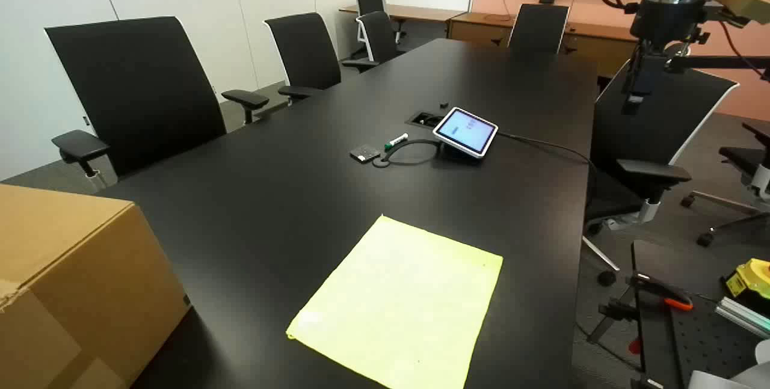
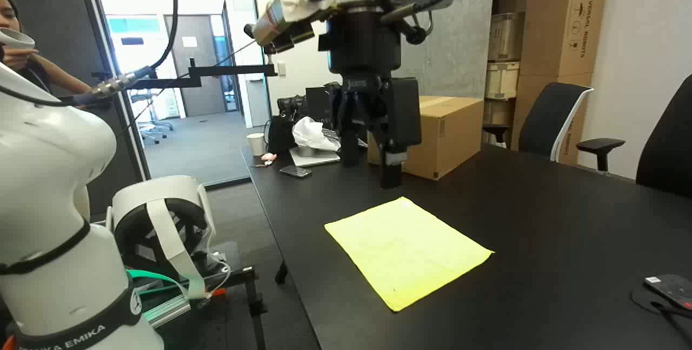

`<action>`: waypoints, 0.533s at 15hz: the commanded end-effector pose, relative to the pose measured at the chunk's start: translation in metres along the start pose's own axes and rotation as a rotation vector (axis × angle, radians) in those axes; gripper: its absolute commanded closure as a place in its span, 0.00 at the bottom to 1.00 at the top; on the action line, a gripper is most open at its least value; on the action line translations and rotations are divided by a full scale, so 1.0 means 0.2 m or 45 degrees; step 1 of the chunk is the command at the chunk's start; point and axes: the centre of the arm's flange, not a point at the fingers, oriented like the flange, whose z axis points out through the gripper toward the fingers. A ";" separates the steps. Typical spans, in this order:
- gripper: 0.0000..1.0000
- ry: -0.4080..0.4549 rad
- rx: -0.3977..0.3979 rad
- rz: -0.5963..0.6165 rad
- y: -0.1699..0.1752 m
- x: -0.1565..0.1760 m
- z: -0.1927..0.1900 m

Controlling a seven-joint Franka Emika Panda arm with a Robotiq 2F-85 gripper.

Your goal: Fold the cloth

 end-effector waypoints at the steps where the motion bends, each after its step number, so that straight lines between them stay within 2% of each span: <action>1: 0.00 0.005 -0.002 0.000 0.00 0.00 -0.01; 5: 0.00 0.018 -0.007 -0.004 0.00 0.02 -0.03; 8: 0.00 0.065 -0.011 -0.053 -0.07 0.11 0.04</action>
